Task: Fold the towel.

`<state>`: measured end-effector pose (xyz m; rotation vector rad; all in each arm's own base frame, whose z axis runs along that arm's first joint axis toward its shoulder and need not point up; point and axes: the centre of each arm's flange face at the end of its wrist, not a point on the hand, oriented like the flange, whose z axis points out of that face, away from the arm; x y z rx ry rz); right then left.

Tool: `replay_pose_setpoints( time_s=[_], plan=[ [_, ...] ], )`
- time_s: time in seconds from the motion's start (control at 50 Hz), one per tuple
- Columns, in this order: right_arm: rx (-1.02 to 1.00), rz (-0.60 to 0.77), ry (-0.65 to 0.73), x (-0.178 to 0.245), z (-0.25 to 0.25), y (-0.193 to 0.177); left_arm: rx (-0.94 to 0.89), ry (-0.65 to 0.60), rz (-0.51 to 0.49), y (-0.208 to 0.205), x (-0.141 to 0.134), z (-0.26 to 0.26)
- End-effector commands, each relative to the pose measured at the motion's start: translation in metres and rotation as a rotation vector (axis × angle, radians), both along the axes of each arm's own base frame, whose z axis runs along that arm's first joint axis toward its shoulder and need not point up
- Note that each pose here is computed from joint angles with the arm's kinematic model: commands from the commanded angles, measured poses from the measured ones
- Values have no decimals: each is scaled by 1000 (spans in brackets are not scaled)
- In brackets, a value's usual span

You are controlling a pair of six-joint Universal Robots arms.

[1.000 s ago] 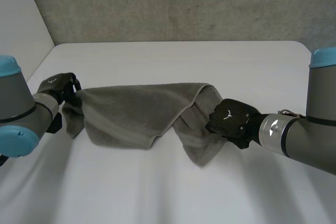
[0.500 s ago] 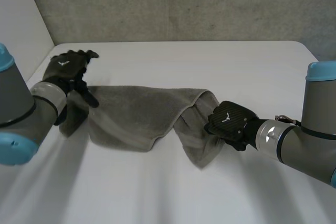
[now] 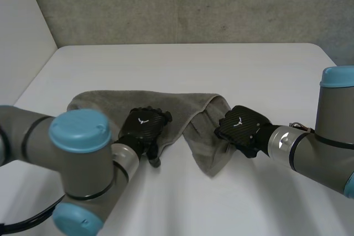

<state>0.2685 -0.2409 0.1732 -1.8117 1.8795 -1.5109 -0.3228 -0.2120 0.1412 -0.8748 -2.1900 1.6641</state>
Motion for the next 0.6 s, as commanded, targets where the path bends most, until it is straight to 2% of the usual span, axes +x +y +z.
replay_pose_setpoints(
  time_s=[0.02,0.16,0.46,0.56,0.6],
  plan=[
    [4,3,2,0,-1,2,-24,-48,-5,-8,-11,-13],
    [11,2,6,-1,-3,2,-50,-91,35,-14,-11,-19],
    [8,-10,10,-2,-6,-3,-41,-108,43,-19,-12,-26],
    [-28,-37,11,-3,-1,-12,-77,-78,66,-28,-12,-11],
    [-111,-88,12,-4,11,-24,-144,-24,106,-44,-7,21]
  ],
)
